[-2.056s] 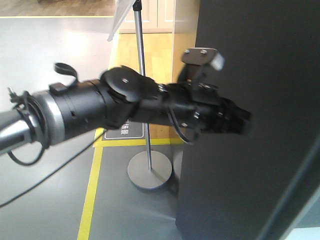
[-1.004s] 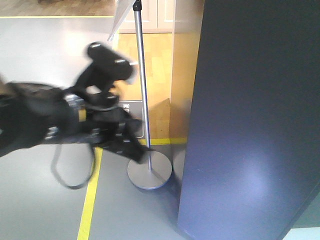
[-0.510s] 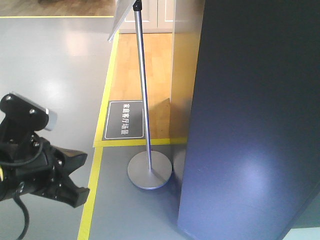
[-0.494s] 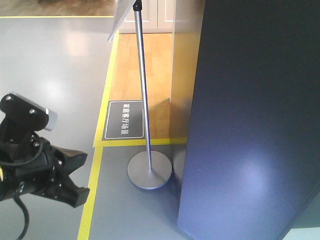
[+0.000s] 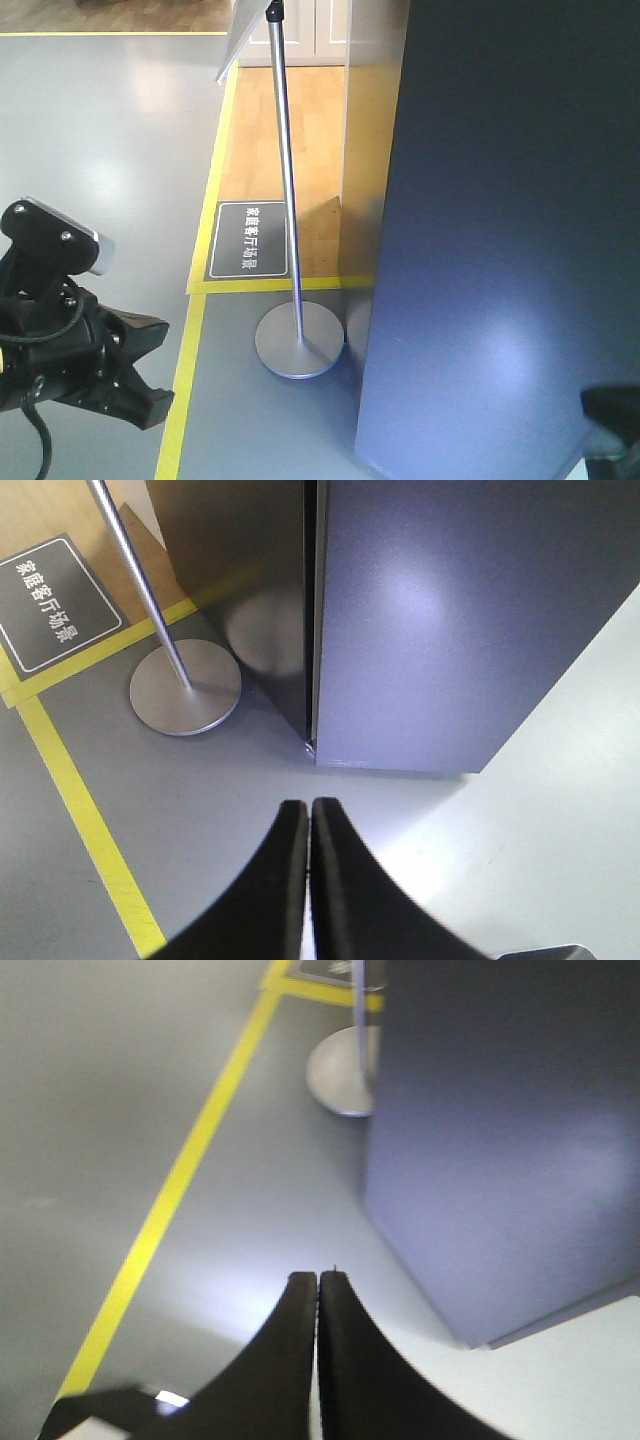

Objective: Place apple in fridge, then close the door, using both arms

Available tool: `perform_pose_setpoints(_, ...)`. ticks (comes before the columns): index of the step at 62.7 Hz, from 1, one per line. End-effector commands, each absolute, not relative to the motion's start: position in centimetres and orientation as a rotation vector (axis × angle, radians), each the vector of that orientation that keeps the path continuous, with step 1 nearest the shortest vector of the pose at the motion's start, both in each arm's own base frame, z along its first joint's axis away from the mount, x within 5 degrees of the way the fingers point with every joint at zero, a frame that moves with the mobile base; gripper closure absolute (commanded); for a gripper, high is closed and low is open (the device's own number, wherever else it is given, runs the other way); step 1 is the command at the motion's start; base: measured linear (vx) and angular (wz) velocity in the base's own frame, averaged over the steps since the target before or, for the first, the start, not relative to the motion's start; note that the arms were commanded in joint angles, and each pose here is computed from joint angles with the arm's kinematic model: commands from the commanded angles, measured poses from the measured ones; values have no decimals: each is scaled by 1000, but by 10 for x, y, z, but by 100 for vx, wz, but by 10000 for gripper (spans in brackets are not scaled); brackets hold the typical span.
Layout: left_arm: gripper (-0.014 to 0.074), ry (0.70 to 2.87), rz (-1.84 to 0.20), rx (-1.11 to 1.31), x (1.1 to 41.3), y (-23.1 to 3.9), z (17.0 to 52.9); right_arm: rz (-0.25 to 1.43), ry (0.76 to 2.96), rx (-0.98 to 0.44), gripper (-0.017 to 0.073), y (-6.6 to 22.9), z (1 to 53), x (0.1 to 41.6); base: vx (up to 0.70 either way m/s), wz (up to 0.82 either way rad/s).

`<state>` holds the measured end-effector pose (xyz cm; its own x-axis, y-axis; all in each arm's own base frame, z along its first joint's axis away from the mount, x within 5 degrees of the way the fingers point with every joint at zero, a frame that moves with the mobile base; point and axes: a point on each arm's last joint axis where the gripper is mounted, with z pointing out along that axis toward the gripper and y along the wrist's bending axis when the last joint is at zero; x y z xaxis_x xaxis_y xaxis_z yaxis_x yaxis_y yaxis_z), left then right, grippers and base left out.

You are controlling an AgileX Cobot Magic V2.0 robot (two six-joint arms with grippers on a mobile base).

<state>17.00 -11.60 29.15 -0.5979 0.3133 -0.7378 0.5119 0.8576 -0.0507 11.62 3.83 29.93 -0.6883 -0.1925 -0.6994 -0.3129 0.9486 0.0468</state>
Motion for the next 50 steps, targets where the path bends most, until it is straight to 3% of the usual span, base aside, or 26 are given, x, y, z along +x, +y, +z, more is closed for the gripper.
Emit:
perform_pose_setpoints(1, 600, 2168, -375, 555, 172, -118, 307, 110, 2228, -257, 569, 34, 317, 139, 0, 0)
perform_pose_setpoints(14, 600, 2168, -375, 555, 172, -118, 307, -107, 2166, -143, 569, 21, 345, 174, 0, 0)
perform_pose_setpoints(27, 600, 2168, -375, 555, 172, -118, 307, -208, 2090, 1, 564, -7, 371, 202, 0, 0)
perform_pose_setpoints(50, 600, 2168, -375, 555, 172, -118, 307, -165, 1895, 94, 563, -48, 412, 253, 0, 0)
